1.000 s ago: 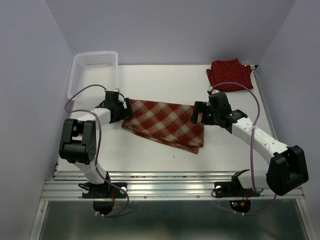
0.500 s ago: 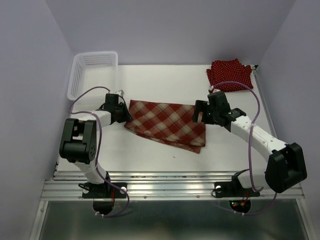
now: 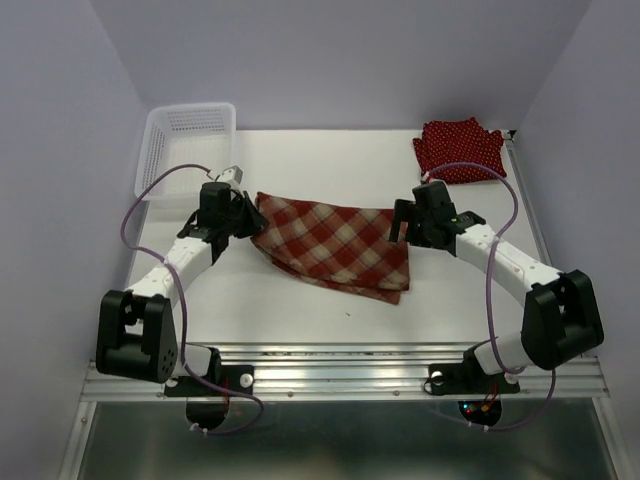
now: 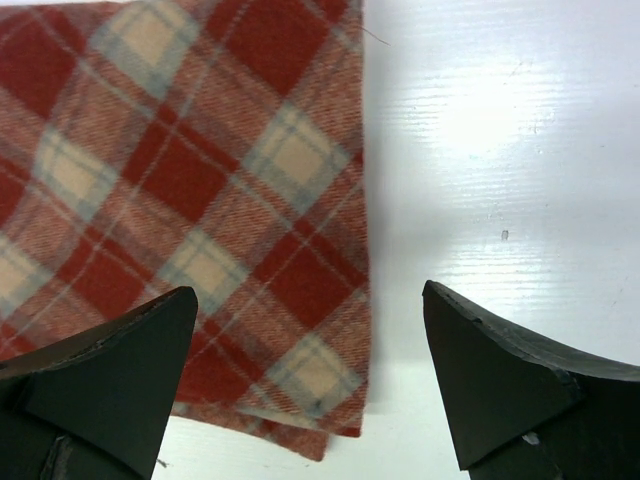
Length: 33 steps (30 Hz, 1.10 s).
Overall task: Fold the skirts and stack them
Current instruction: Fold the skirt
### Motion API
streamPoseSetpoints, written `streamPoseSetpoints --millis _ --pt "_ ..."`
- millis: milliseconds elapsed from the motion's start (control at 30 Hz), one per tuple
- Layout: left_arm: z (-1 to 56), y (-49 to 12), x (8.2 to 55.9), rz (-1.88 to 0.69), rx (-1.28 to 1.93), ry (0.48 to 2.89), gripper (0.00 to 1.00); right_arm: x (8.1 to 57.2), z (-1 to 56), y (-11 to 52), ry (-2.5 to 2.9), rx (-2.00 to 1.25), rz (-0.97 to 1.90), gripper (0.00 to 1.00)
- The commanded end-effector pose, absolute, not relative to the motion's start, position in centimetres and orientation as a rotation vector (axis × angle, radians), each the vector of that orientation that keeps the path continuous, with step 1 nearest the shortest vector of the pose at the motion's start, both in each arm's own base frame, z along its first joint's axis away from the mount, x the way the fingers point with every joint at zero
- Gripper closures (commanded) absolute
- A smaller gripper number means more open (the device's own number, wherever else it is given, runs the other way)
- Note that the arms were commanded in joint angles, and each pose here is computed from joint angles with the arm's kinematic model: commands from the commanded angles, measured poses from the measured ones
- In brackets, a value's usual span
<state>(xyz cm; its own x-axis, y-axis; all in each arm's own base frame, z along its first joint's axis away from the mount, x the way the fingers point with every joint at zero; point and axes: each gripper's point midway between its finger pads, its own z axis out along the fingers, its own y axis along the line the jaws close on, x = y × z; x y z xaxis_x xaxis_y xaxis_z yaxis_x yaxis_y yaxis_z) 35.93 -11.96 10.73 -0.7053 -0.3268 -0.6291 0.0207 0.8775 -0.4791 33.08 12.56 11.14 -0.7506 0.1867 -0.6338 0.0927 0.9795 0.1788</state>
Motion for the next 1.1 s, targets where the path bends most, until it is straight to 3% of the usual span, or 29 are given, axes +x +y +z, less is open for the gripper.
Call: streamPoseSetpoints --millis 0,133,233,467,767,867,1067 --pt "15.2 -12.5 35.7 -0.619 -0.235 2.170 1.00 34.4 11.0 12.9 2.436 0.200 0.228 0.00" --pt "18.0 -13.5 35.0 -0.628 -0.191 2.108 1.00 34.6 10.2 13.6 2.452 0.175 0.258 0.03" --pt "19.3 -14.4 34.4 -0.622 -0.167 2.097 1.00 34.7 9.8 14.5 2.455 0.156 0.334 0.16" --pt "21.4 -16.2 34.0 -0.593 -0.150 2.097 1.00 35.1 7.9 15.2 2.492 0.119 0.356 0.36" --pt "23.3 -15.6 34.5 -0.532 -0.151 2.076 1.00 34.8 3.1 14.6 2.580 0.129 0.326 0.41" --pt "24.1 -15.8 34.7 -0.540 -0.143 2.065 1.00 33.2 2.0 16.3 2.615 0.093 0.476 0.59" --pt "24.8 -19.0 34.8 -0.581 -0.064 2.070 1.00 32.0 1.7 16.6 2.620 0.094 0.533 0.66"
